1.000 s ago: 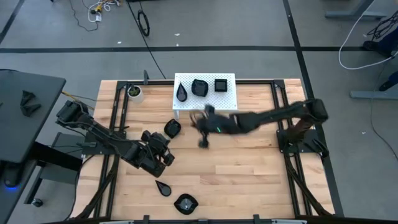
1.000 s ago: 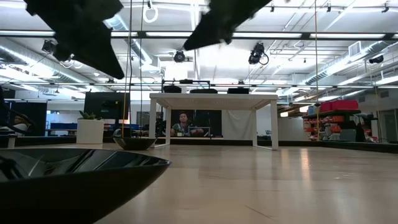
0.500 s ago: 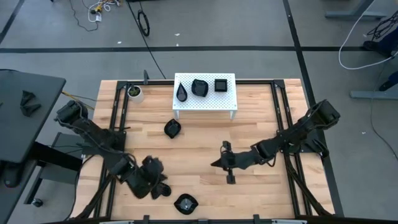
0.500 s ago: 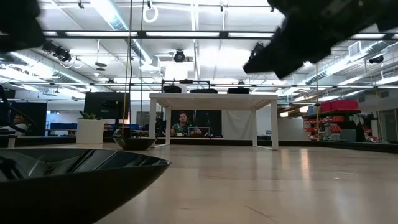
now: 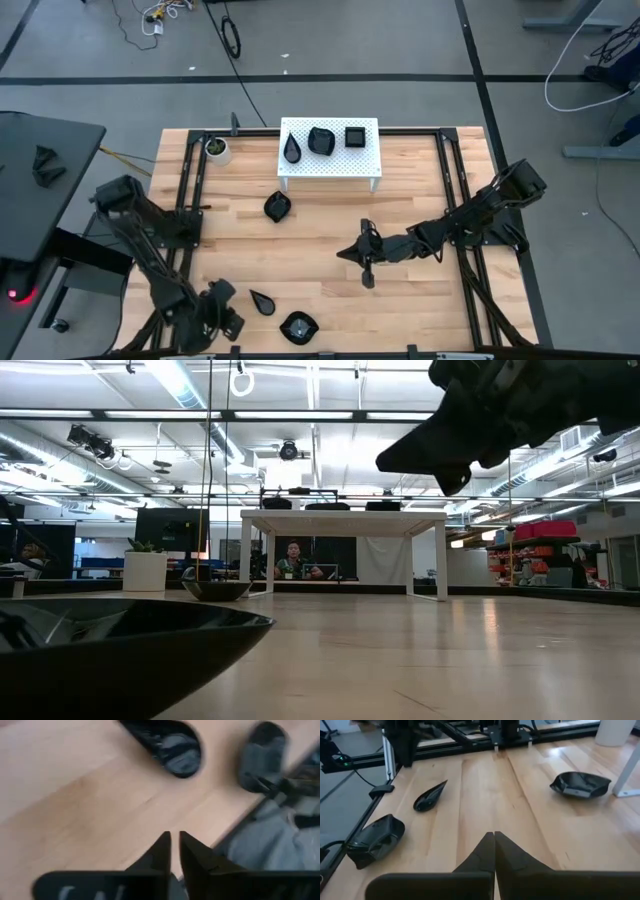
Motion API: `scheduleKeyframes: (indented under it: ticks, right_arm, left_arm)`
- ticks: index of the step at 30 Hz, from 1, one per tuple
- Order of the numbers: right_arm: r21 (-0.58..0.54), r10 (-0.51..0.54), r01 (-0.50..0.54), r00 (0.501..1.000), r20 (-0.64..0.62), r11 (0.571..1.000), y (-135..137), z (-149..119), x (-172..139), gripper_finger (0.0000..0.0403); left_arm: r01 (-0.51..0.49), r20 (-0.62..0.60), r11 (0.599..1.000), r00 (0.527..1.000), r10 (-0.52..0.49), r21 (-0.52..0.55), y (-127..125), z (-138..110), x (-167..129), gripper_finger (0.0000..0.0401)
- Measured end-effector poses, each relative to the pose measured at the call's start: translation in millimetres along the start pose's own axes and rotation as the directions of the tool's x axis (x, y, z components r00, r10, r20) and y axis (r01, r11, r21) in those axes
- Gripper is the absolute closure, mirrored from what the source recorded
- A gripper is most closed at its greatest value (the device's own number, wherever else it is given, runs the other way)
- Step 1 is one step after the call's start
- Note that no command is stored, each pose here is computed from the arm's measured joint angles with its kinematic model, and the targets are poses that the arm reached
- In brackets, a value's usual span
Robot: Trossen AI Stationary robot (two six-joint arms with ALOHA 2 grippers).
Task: Pick & Place Mini shaped plates
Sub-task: Stack the black drop-shaped plate on top of the other black drop-shaped plate on the shelf
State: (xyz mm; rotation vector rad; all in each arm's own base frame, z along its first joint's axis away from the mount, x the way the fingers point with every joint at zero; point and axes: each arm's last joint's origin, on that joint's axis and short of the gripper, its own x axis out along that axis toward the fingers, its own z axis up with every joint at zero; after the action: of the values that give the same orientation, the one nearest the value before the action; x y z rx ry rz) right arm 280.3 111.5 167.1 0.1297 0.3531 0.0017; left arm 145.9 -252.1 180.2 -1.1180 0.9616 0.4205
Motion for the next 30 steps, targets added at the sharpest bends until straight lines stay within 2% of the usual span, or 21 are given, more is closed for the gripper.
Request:
scheduleKeyframes:
  ticks: [4,9,14,20,24,30]
  right_arm:
    - [-0.013,-0.004,0.004,1.0,0.016,1.0,-3,2,1,0.0401]
    - [-0.008,-0.02,0.021,1.0,0.022,1.0,-8,4,3,0.0401]
    - [-0.004,-0.031,0.031,0.999,0.023,1.0,-11,5,4,0.0401]
    - [-0.002,-0.036,0.036,0.999,0.024,0.999,-12,5,4,0.0401]
    - [-0.003,-0.036,0.036,0.999,0.023,0.999,-12,5,4,0.0401]
    - [-0.003,-0.036,0.036,0.999,0.023,0.999,-12,5,4,0.0401]
  left_arm:
    - [-0.045,0.051,0.996,0.997,0.05,-0.083,6,-2,24,0.0304]
    - [-0.044,0.11,0.988,0.992,0.061,-0.151,4,5,46,0.0224]
    - [-0.06,0.161,0.98,0.983,0.091,-0.189,2,19,60,0.0195]
    - [-0.078,0.212,0.985,0.971,0.11,-0.152,-4,39,68,0.0224]
    - [-0.081,0.277,0.988,0.954,0.114,-0.128,-4,50,72,0.0267]
    - [-0.115,0.276,0.991,0.952,0.131,-0.075,-5,57,75,0.0345]
